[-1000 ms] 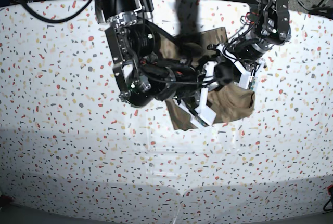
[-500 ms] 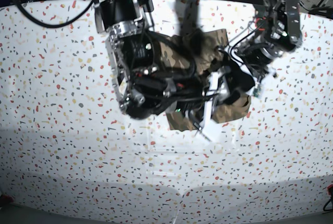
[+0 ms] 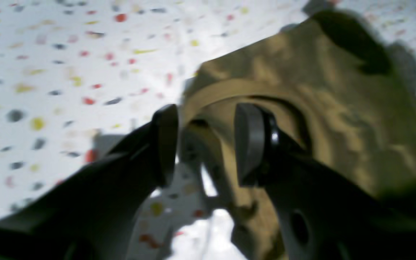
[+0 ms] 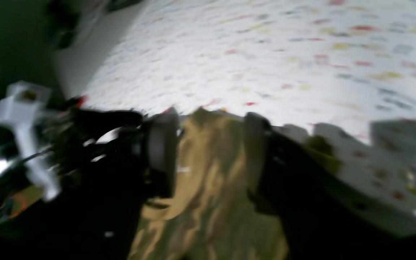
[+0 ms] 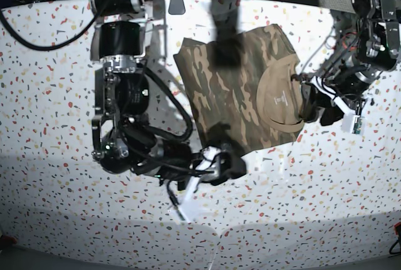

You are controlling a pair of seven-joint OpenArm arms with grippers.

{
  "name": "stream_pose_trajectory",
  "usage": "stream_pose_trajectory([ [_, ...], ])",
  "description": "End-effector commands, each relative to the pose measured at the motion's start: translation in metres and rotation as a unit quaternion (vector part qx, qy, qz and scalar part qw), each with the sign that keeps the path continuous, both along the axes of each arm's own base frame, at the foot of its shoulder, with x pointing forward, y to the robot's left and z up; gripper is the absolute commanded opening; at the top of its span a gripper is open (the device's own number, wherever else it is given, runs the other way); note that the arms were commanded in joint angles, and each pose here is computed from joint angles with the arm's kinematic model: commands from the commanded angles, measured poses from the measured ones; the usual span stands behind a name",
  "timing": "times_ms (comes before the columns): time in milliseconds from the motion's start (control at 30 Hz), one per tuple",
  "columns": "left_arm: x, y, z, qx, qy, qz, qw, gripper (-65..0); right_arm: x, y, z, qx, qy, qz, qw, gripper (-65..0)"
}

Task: Fold the T-shirt properly
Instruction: 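Lift the folded bundle with both grippers and flip it over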

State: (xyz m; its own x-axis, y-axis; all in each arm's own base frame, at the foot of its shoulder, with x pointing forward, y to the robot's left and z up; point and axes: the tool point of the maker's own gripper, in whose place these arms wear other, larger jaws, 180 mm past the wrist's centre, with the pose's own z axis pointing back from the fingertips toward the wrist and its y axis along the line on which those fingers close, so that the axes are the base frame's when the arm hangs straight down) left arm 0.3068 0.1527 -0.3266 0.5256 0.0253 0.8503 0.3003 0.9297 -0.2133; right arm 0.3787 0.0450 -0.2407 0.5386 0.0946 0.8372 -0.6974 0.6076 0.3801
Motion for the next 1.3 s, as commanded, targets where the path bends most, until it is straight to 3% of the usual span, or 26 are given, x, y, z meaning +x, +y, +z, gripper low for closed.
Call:
stream_pose_trajectory([
  [0,0.005,-0.006,0.017,-0.02,-0.027,-0.012,0.999,-39.6,0.007,0.005,0.016,0.012,-0.025,0.003,0.9996,-43.7],
  [167,-0.021,-0.064,0.023,-0.137,-0.003,-0.102,0.985,-39.7,0.008,0.017,-0.025,-0.03,0.009,0.017,0.9994,-59.1],
  [267,-0.033,-0.072,0.01,-0.138,0.015,-0.103,0.985,-44.6,0.012,0.028,-0.047,-0.049,0.013,0.02,0.9985,-65.0],
  [467,-0.062,-0.068,-0.015,-0.129,0.048,-0.085,0.987,-59.2,0.035,0.018,-0.066,-0.112,-0.02,-0.007,0.9935,-65.0],
  [600,-0.081,-0.067,-0.027,-0.138,0.066,-0.074,0.985,-59.4,0.041,0.006,-0.079,-0.153,-0.018,-0.014,0.9879,-65.0],
  [767,-0.088,-0.056,-0.036,-0.16,0.048,-0.031,0.986,-59.4,0.039,-0.01,-0.099,-0.172,0.006,-0.018,0.9849,-65.0],
  [967,-0.1,-0.055,-0.078,-0.18,0.101,-0.008,0.978,-59.4,0.038,-0.03,-0.119,-0.223,0.013,-0.025,0.9743,-65.0],
  [1100,-0.103,-0.056,-0.091,-0.194,0.108,0.005,0.975,-59.5,0.028,-0.048,-0.137,-0.242,0.032,-0.027,0.9694,-65.0],
  [1267,-0.088,-0.052,-0.105,-0.163,0.113,0.0,0.98,-59.5,0.0,-0.064,-0.167,-0.265,0.065,-0.008,0.9621,-65.0],
])
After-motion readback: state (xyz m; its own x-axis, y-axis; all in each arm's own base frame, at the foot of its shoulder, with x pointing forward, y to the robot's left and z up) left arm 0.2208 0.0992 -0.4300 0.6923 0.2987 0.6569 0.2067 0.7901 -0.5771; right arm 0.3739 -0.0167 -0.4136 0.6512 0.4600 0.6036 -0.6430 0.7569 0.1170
